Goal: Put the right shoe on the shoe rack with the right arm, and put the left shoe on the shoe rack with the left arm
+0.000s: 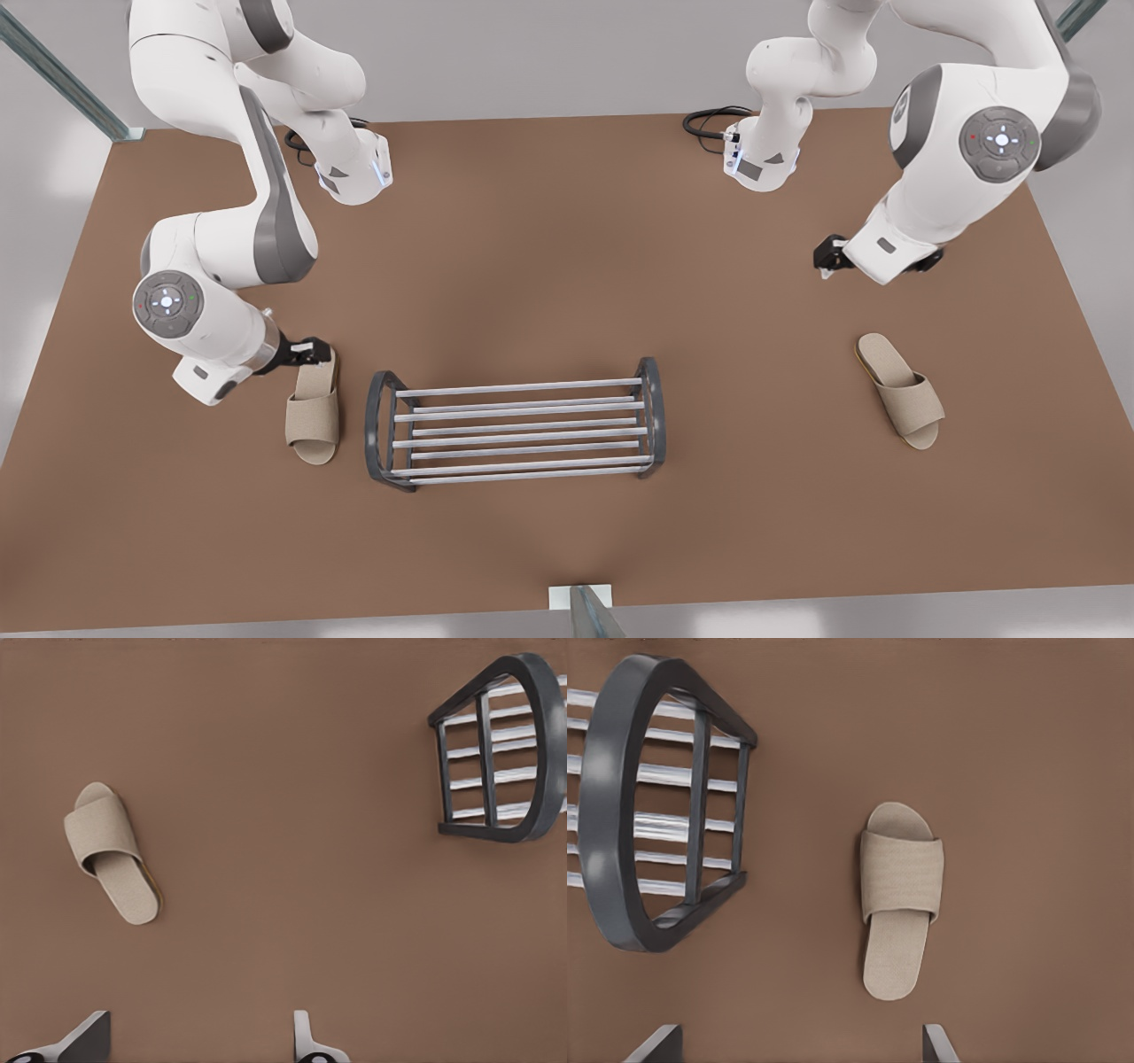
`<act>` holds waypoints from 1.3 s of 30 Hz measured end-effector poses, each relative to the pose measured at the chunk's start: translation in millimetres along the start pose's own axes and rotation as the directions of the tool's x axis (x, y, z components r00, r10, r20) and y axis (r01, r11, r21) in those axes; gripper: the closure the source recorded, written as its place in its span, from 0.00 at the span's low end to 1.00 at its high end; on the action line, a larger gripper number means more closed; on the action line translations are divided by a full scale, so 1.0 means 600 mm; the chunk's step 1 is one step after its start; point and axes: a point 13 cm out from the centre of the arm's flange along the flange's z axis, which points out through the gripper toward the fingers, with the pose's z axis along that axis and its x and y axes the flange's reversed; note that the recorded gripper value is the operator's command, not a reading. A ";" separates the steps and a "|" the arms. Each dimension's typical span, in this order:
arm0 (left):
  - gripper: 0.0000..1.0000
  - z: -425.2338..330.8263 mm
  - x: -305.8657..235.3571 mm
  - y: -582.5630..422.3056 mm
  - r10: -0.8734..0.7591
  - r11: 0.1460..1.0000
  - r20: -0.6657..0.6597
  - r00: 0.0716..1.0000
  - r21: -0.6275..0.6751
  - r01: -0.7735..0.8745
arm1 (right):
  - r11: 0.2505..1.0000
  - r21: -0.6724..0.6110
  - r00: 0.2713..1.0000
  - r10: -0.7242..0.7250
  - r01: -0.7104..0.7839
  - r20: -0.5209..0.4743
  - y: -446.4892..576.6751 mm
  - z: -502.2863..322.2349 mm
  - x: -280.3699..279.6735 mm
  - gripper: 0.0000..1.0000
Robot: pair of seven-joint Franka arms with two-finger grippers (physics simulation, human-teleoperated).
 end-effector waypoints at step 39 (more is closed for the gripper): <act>0.00 0.727 -0.059 0.344 -0.363 0.761 0.858 0.363 0.049 0.647 | 0.984 -0.062 0.967 -0.150 0.166 0.206 -0.296 0.394 0.009 0.00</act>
